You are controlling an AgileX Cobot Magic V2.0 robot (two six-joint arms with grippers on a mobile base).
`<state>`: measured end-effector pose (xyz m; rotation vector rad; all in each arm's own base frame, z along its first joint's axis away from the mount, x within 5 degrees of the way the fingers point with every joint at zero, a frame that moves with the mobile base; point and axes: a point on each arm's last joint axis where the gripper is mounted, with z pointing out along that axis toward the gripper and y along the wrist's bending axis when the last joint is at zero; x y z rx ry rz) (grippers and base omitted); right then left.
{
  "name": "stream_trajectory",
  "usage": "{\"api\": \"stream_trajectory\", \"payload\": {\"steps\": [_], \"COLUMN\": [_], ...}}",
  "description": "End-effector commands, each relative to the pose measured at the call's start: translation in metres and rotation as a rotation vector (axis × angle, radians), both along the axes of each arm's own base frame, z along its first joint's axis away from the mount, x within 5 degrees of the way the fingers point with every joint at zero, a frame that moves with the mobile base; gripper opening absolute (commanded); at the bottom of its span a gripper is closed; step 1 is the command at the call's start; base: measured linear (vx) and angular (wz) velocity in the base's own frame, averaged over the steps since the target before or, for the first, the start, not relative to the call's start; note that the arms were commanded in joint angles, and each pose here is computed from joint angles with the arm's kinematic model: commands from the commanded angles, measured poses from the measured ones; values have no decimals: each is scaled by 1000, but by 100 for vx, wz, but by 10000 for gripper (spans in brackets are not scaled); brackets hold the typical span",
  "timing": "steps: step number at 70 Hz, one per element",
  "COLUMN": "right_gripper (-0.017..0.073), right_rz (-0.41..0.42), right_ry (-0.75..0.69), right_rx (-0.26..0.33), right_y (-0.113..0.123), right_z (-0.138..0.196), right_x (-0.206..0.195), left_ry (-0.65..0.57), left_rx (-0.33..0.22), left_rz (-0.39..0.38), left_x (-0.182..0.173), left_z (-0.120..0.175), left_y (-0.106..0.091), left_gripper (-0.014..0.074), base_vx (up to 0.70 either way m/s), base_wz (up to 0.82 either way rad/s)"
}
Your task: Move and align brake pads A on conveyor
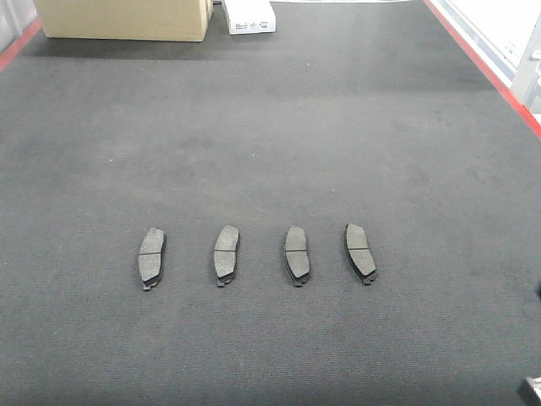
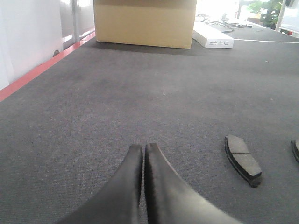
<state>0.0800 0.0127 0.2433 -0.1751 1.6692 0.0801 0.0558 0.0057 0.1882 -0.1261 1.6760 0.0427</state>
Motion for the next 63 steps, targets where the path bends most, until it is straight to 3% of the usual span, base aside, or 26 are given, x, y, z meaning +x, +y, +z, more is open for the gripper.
{"api": "stream_trajectory", "payload": {"steps": [1, 16, 63], "right_gripper": [-3, -3, -3], "right_rz": [-65, -194, -188], "right_ry": [-141, -150, -133], "right_rx": [5, 45, 36], "right_y": [-6, -15, -14], "right_z": [5, -36, -48], "right_x": [-6, -22, -23], "left_ry": [-113, -113, -113], "left_rx": [-4, -4, -6], "left_rz": [3, 3, 3], "left_x": [-1, -1, -1], "left_z": [14, 14, 14], "left_y": [0, 0, 0], "left_gripper": [-6, -6, -6], "base_vx": [0, 0, 0], "base_wz": [0, 0, 0]}}
